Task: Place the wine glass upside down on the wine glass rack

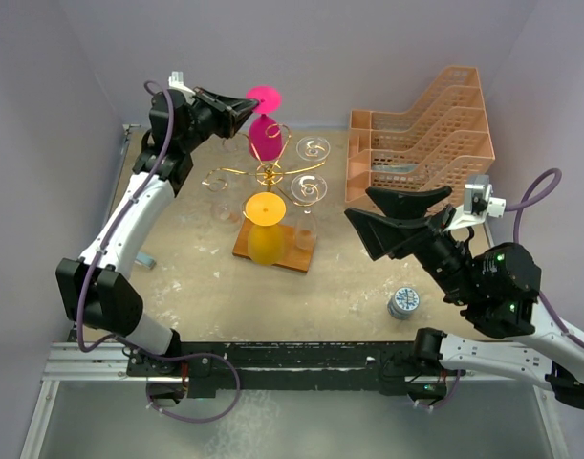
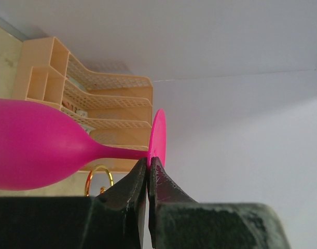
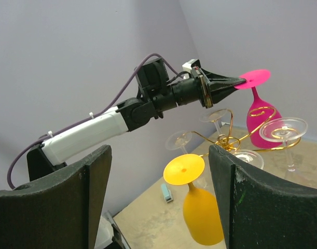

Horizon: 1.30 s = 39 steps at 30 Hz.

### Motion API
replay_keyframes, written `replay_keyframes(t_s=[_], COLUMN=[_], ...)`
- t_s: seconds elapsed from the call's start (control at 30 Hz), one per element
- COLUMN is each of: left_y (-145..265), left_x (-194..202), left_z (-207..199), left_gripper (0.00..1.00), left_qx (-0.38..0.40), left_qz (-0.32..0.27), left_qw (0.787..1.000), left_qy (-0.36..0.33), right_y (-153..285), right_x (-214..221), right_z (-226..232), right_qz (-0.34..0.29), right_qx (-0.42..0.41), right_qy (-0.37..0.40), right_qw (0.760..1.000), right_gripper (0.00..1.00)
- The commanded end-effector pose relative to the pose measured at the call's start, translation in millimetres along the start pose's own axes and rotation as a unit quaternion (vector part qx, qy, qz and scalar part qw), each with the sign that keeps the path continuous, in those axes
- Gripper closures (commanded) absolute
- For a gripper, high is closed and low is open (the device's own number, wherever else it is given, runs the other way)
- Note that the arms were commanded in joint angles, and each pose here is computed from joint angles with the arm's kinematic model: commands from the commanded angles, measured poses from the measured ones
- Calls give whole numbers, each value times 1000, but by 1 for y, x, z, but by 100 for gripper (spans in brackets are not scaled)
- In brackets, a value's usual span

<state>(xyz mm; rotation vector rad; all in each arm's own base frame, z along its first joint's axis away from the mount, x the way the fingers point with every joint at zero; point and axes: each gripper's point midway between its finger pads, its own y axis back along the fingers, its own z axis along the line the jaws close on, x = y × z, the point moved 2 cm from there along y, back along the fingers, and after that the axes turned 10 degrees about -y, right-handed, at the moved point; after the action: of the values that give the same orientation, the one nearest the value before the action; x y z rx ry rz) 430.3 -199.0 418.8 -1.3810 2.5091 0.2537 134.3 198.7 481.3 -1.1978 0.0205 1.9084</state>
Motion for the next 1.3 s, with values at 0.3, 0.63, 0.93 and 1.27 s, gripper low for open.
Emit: replay_keyframes(t_s=[0.3, 0.63, 0.93, 1.27], left_y=[39, 45, 56, 54], left_x=[10, 19, 27, 48], left_z=[-25, -20, -17, -24], left_gripper=[100, 100, 100, 100], left_qx=[26, 28, 30, 39], left_qz=[15, 34, 46, 68], left_qw=[999, 998, 997, 996], left_qy=[-42, -44, -45, -47], right_y=[2, 5, 5, 5], right_x=[-18, -21, -20, -19], right_z=[6, 5, 3, 3], right_qz=[-34, -39, -39, -41], right_qx=[-6, -4, 0, 1], right_qy=[-25, -30, -34, -37], right_qw=[999, 999, 999, 998], right_gripper=[23, 23, 24, 23])
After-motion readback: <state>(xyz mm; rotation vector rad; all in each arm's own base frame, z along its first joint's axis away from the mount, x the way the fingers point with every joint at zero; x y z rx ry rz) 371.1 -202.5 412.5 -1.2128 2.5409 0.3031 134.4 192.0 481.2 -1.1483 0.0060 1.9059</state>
